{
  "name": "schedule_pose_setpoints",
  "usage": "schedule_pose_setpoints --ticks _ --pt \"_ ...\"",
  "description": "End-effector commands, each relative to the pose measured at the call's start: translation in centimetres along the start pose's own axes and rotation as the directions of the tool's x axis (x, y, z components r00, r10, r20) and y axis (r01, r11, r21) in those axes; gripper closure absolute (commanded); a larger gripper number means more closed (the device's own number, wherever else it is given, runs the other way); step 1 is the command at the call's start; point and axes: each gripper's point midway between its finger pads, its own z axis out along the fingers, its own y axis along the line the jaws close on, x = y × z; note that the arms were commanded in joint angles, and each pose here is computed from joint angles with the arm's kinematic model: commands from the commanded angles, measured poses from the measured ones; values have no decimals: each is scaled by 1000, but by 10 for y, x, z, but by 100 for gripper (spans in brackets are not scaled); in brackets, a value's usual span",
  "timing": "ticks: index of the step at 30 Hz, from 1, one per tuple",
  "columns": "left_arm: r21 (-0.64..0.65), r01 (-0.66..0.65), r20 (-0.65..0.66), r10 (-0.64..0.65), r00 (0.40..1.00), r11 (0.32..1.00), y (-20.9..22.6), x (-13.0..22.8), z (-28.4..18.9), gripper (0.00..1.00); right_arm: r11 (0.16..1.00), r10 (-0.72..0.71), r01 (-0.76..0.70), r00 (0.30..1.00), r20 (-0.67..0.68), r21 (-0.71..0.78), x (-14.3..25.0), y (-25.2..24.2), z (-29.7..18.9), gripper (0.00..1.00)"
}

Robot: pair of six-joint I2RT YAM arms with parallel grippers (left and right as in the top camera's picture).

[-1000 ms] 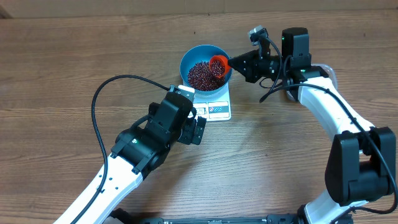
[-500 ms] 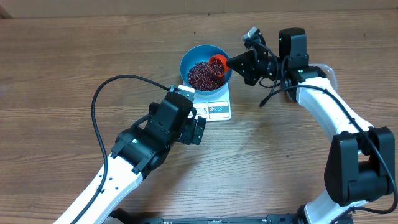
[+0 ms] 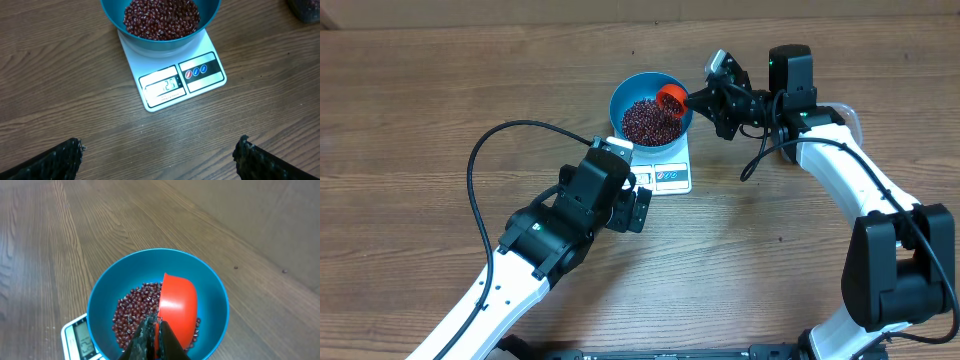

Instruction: Scoop item into bowl and weigh 150g on scale

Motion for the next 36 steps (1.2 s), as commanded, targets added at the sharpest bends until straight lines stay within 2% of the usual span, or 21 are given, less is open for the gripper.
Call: schedule_pose_setpoints --ticks 1,7,12,36 --pt "-11 11 5 -11 1000 1000 1 0 0 0 994 -113 113 994 12 -12 -2 2 2 96" --pt "-11 11 5 -11 1000 1000 1 0 0 0 957 -286 287 957 41 -31 -6 7 2 96" --pt "-11 11 5 -11 1000 1000 1 0 0 0 939 -342 344 938 47 -32 -6 8 2 96" --pt "-11 11 5 -11 1000 1000 1 0 0 0 936 -350 352 935 51 -28 -7 7 2 96"
